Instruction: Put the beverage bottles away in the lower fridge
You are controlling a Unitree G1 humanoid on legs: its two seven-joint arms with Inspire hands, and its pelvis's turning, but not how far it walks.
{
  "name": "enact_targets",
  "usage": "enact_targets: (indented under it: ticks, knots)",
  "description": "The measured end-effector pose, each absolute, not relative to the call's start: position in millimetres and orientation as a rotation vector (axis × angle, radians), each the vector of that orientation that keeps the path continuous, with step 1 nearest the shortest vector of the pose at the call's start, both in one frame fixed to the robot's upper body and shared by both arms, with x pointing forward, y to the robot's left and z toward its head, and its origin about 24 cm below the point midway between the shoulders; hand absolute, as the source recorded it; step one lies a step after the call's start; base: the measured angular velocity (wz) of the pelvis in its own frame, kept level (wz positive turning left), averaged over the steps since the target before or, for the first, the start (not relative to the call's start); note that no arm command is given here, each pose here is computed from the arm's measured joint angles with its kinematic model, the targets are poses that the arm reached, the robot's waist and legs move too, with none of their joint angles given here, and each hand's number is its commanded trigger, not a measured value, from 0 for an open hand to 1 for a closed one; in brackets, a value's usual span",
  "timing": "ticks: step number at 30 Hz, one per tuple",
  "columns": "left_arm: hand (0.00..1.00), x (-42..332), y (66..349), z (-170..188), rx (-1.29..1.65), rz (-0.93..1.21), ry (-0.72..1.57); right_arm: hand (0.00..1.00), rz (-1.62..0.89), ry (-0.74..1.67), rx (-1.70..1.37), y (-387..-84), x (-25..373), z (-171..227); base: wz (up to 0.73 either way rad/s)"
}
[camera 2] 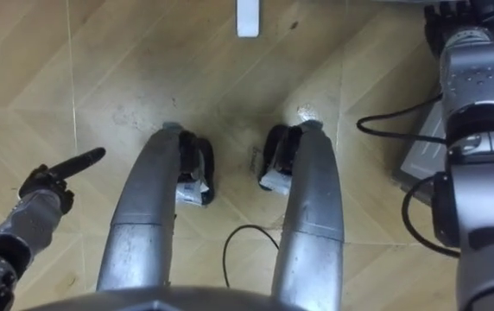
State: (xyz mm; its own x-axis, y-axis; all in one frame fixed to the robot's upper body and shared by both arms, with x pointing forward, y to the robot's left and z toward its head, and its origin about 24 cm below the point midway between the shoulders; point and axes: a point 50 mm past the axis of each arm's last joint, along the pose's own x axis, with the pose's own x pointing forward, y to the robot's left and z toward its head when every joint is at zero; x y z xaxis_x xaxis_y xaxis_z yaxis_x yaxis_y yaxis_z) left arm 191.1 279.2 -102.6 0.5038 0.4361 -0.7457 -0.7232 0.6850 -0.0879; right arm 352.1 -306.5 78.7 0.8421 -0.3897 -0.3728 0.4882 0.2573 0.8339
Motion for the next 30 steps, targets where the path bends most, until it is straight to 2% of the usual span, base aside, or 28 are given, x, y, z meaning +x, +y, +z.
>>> enact_targets:
  ticks: [9, 19, 23, 30]
  knots:
    - [0.0, 160, 290, -112, -0.393, 0.84, 0.818, 0.0, -0.598, 0.123, 1.194, -305, 356, 93, -0.04]
    - [0.0, 144, 291, -116, -0.349, 0.851, 0.839, 0.0, -0.602, 0.124, 1.197, -302, 361, 103, 0.01]
    - [0.0, 131, 292, -120, -0.34, 0.861, 0.862, 0.0, -0.624, 0.112, 1.183, -310, 359, 107, 0.0]
    - [0.0, 88, 303, -125, -0.285, 0.869, 0.923, 0.0, -0.634, 0.062, 1.184, -313, 358, 113, 0.08]
